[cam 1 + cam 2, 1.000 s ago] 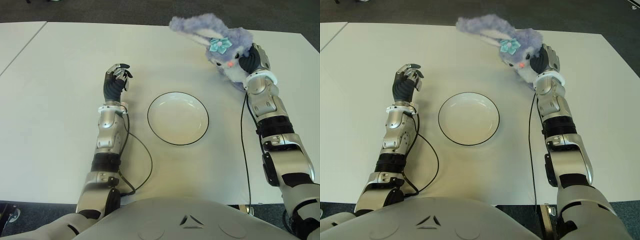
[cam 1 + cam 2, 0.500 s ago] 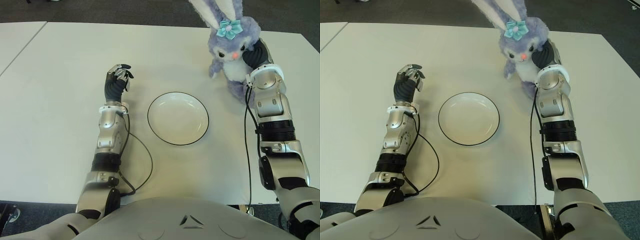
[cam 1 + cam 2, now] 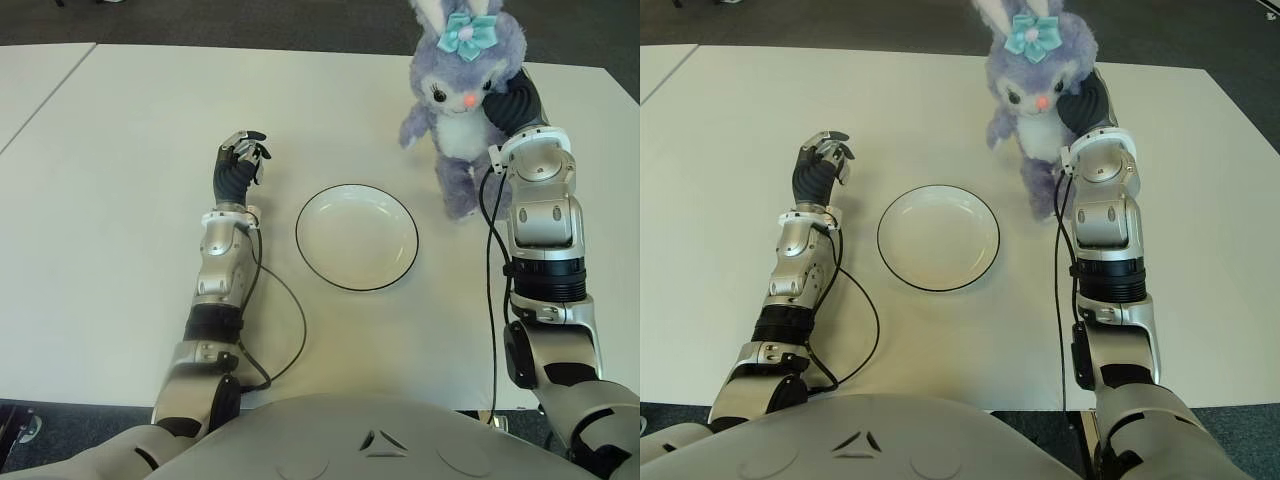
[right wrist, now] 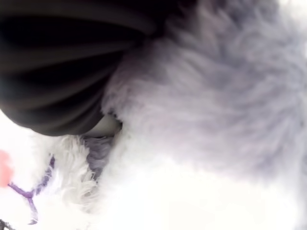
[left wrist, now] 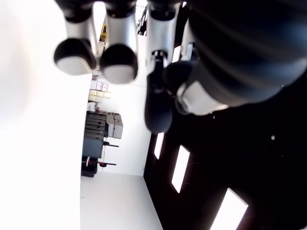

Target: Put the doll into the plate.

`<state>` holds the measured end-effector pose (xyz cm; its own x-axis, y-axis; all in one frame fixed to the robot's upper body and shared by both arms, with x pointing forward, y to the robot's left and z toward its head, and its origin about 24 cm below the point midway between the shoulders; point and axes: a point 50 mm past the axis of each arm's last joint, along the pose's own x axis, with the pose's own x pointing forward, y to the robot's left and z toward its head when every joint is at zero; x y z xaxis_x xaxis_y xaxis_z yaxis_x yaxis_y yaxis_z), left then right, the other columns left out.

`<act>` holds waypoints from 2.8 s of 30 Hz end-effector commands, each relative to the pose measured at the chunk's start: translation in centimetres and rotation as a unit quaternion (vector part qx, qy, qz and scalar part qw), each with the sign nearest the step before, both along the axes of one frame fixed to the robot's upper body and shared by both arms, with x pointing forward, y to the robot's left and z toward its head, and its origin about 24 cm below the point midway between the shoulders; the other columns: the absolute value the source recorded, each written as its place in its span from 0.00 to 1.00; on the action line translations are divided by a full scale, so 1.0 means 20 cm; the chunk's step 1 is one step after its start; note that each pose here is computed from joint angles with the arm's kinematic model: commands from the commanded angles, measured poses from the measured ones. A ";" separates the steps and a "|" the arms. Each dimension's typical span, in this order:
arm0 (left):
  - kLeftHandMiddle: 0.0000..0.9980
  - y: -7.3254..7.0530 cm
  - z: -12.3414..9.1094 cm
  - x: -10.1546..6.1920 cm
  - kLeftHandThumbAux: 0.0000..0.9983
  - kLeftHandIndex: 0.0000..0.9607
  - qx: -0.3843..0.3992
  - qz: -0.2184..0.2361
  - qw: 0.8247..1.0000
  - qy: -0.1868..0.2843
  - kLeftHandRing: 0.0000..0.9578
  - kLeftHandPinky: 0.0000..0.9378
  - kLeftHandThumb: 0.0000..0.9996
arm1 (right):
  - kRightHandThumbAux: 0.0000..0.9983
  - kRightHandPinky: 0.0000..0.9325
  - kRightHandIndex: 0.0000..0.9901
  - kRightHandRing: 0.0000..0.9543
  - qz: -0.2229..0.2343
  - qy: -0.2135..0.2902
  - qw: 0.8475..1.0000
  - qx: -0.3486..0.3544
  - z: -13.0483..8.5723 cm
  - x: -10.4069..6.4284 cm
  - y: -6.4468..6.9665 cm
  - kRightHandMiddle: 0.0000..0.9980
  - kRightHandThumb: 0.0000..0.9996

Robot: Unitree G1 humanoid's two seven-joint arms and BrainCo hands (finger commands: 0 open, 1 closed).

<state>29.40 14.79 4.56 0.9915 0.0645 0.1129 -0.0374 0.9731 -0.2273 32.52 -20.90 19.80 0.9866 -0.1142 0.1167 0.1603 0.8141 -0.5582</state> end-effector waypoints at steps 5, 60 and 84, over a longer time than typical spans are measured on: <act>0.89 -0.02 -0.24 -0.12 0.71 0.46 -0.010 -0.003 0.995 0.095 0.93 0.94 0.71 | 0.62 0.95 0.87 0.92 0.029 -0.021 0.991 0.133 0.04 -0.04 -0.01 0.50 0.97; 0.89 -0.06 -0.24 -0.07 0.71 0.46 -0.001 -0.016 0.996 0.092 0.93 0.93 0.71 | 0.62 0.96 0.81 0.93 0.180 0.089 0.902 0.382 0.30 -0.17 0.31 0.50 0.97; 0.89 -0.06 -0.22 -0.04 0.71 0.46 0.004 -0.019 0.996 0.084 0.93 0.93 0.71 | 0.63 0.95 0.81 0.91 0.207 0.129 0.906 0.346 0.02 -0.21 0.41 0.50 0.97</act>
